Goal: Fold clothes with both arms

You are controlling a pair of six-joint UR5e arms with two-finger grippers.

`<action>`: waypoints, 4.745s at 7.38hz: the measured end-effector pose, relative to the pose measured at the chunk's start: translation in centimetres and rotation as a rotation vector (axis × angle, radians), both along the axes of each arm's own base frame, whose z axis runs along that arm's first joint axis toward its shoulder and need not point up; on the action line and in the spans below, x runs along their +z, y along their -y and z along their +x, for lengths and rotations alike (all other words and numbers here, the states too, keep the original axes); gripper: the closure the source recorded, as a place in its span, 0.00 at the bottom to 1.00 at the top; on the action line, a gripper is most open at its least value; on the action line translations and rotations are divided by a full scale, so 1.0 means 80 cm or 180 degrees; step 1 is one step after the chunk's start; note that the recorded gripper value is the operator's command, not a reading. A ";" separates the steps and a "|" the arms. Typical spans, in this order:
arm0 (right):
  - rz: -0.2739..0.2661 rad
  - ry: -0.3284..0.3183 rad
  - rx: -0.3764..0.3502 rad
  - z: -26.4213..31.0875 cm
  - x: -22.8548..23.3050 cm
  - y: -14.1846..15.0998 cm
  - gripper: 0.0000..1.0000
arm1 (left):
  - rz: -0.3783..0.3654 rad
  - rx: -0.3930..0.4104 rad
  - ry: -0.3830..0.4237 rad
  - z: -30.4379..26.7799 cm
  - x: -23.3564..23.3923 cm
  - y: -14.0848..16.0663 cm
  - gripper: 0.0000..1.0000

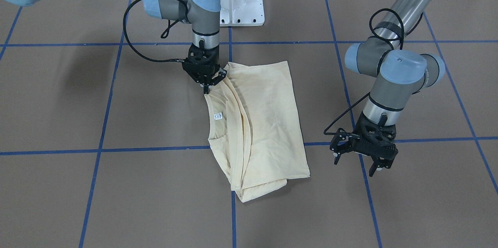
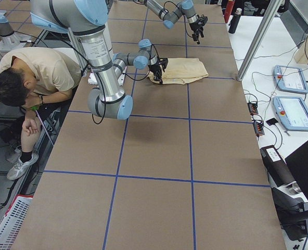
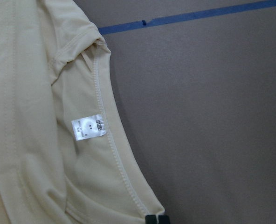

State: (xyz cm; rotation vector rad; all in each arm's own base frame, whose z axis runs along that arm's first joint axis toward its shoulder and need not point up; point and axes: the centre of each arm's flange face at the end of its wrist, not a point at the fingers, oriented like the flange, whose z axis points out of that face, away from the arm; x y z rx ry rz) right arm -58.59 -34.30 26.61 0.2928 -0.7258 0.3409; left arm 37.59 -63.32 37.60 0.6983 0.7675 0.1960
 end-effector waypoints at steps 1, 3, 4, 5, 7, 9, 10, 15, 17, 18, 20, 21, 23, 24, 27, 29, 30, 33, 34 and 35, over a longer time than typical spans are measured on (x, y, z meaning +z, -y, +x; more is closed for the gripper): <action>0.0029 0.0001 0.0000 -0.001 -0.002 -0.012 1.00 | -0.0001 0.0000 0.0001 -0.001 0.001 -0.001 0.00; 0.0088 0.0030 -0.0020 -0.003 -0.012 -0.040 1.00 | 0.0004 -0.0001 -0.0005 -0.001 0.000 -0.002 0.00; 0.0102 0.0029 -0.0037 0.000 -0.018 -0.052 1.00 | 0.0004 -0.0001 -0.0005 -0.002 0.000 -0.002 0.00; 0.0106 0.0022 -0.0051 0.003 -0.022 -0.059 0.85 | 0.0003 -0.0001 -0.0004 -0.002 0.000 -0.002 0.00; 0.0111 0.0001 -0.0076 0.004 -0.022 -0.064 0.00 | 0.0004 0.0001 -0.0004 -0.001 0.000 -0.003 0.00; 0.0138 0.0015 -0.0125 0.013 -0.033 -0.058 0.00 | 0.0009 0.0005 -0.0005 -0.001 -0.001 -0.003 0.00; 0.0159 -0.0002 -0.0145 0.020 -0.053 -0.042 0.00 | 0.0010 0.0006 -0.0005 -0.001 -0.001 -0.003 0.00; 0.0110 -0.0209 -0.0142 -0.064 -0.149 0.056 0.13 | 0.0014 0.0008 -0.0009 0.000 -0.002 -0.003 0.00; 0.0189 -0.0449 -0.0336 -0.093 -0.148 0.075 0.25 | 0.0016 0.0011 -0.0010 0.000 -0.002 -0.004 0.00; 0.0267 -0.0591 -0.0493 -0.102 -0.138 0.079 0.28 | 0.0017 0.0011 -0.0011 0.000 -0.002 -0.004 0.00; 0.0342 -0.0784 -0.0772 -0.111 -0.122 0.083 0.31 | 0.0013 0.0013 -0.0008 0.001 -0.001 -0.004 0.00; 0.0371 -0.0859 -0.0892 -0.110 -0.118 0.084 0.31 | 0.0012 0.0014 -0.0006 0.001 -0.001 -0.005 0.00; 0.0409 -0.1086 -0.1108 -0.103 -0.105 0.089 0.31 | 0.0011 0.0016 -0.0006 0.001 -0.001 -0.005 0.00; 0.0415 -0.1228 -0.1210 -0.093 -0.094 0.093 0.31 | 0.0010 0.0016 -0.0005 0.001 -0.001 -0.005 0.00; 0.0504 -0.1552 -0.1507 0.040 -0.018 0.075 0.30 | 0.0010 0.0016 -0.0005 0.001 0.000 -0.005 0.00; 0.0548 -0.1501 -0.1460 0.107 0.001 0.057 0.22 | 0.0010 0.0016 -0.0005 0.001 -0.001 -0.005 0.00; 0.0560 -0.1287 -0.1272 0.111 -0.022 0.064 0.21 | 0.0011 0.0016 -0.0006 0.001 -0.001 -0.005 0.00; 0.0500 -0.0478 -0.0659 0.037 -0.096 0.145 0.29 | 0.0016 0.0016 -0.0011 0.001 -0.002 -0.005 0.00; 0.0441 -0.0353 -0.0532 0.007 -0.106 0.181 0.30 | 0.0017 0.0015 -0.0014 0.001 -0.003 -0.005 0.00; 0.0409 -0.0271 -0.0451 -0.014 -0.106 0.208 0.31 | 0.0009 0.0008 -0.0024 0.001 -0.003 -0.006 0.00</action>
